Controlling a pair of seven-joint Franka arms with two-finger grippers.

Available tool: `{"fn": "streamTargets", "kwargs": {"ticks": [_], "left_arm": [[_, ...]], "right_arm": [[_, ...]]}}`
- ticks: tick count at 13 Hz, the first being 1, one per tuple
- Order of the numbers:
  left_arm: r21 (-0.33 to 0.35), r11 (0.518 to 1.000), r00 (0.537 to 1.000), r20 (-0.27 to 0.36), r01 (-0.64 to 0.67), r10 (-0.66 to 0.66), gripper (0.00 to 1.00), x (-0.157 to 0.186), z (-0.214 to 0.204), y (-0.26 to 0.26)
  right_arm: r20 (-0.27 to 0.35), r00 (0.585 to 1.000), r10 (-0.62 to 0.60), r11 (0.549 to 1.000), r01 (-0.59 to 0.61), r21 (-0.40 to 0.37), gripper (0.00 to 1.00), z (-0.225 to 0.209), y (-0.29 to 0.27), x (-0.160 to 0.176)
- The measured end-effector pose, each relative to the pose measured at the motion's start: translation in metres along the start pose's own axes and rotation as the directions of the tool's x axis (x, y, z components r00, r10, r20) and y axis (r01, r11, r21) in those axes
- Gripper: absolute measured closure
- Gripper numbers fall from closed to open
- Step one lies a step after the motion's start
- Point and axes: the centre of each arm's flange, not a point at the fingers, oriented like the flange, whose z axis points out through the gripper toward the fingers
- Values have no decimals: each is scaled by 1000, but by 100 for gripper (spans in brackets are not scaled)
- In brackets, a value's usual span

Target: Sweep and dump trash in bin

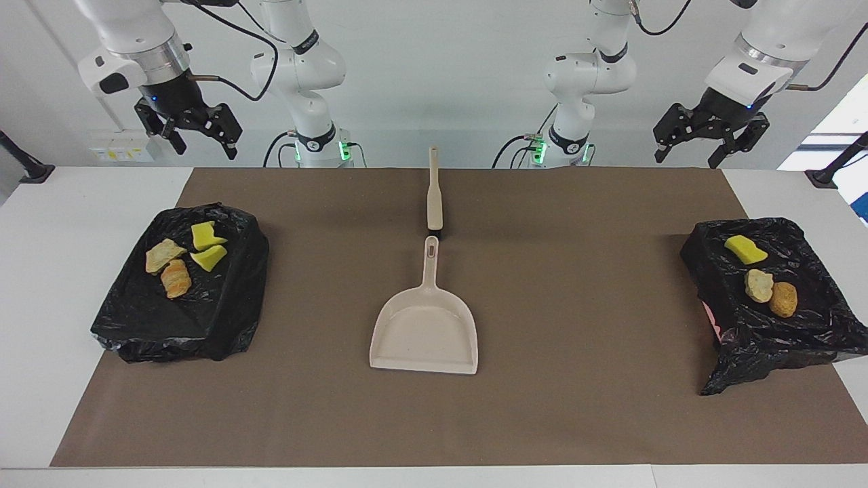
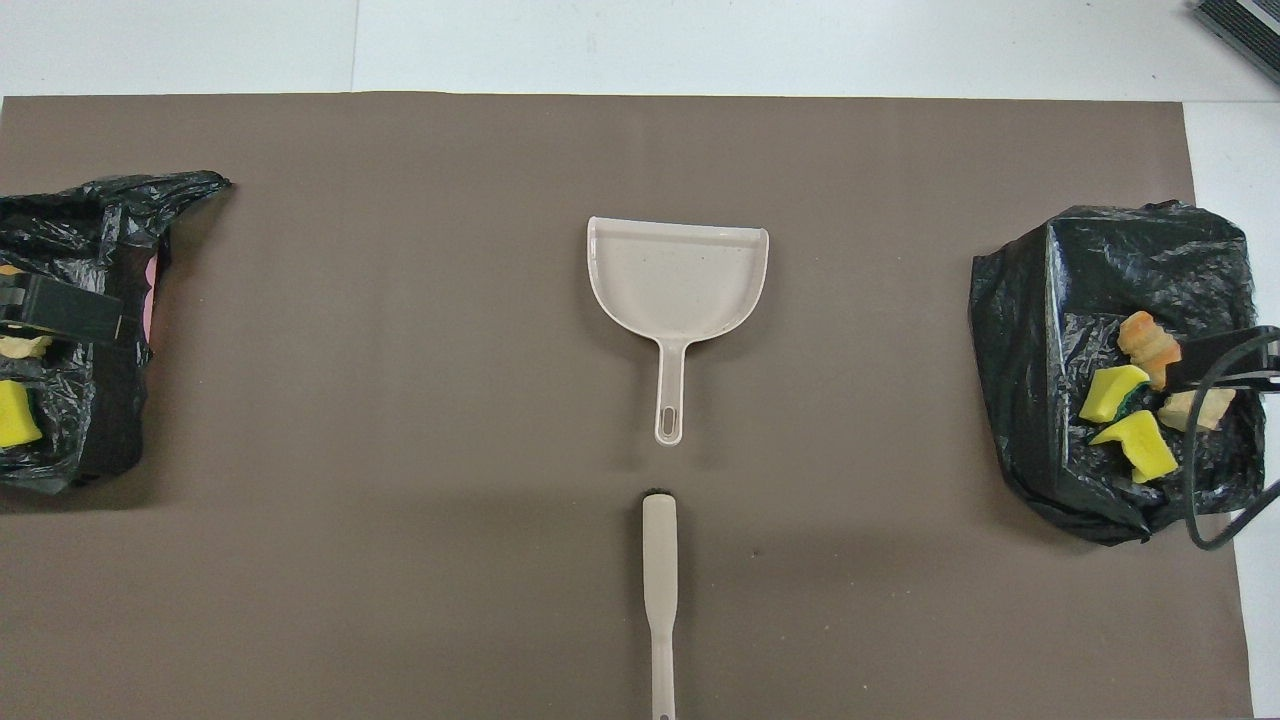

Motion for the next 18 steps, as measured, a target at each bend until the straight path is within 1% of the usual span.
{"fn": "streamTargets", "kwargs": {"ticks": [6,12,18], "left_arm": [[1,1000,1000,12,3,-3,0,-13,6,1],[3,1000,1000,15,7,-7,0,-14,7,-1],[26,1000,1000,16,12,-13,0,-15,7,-5]], "right_arm": [[3,1000,0,1000,0,0,0,1,0,0],[4,1000,0,1000,0,0,0,2,0,0],[4,1000,1,1000,-1,0,0,2,0,0]]}}
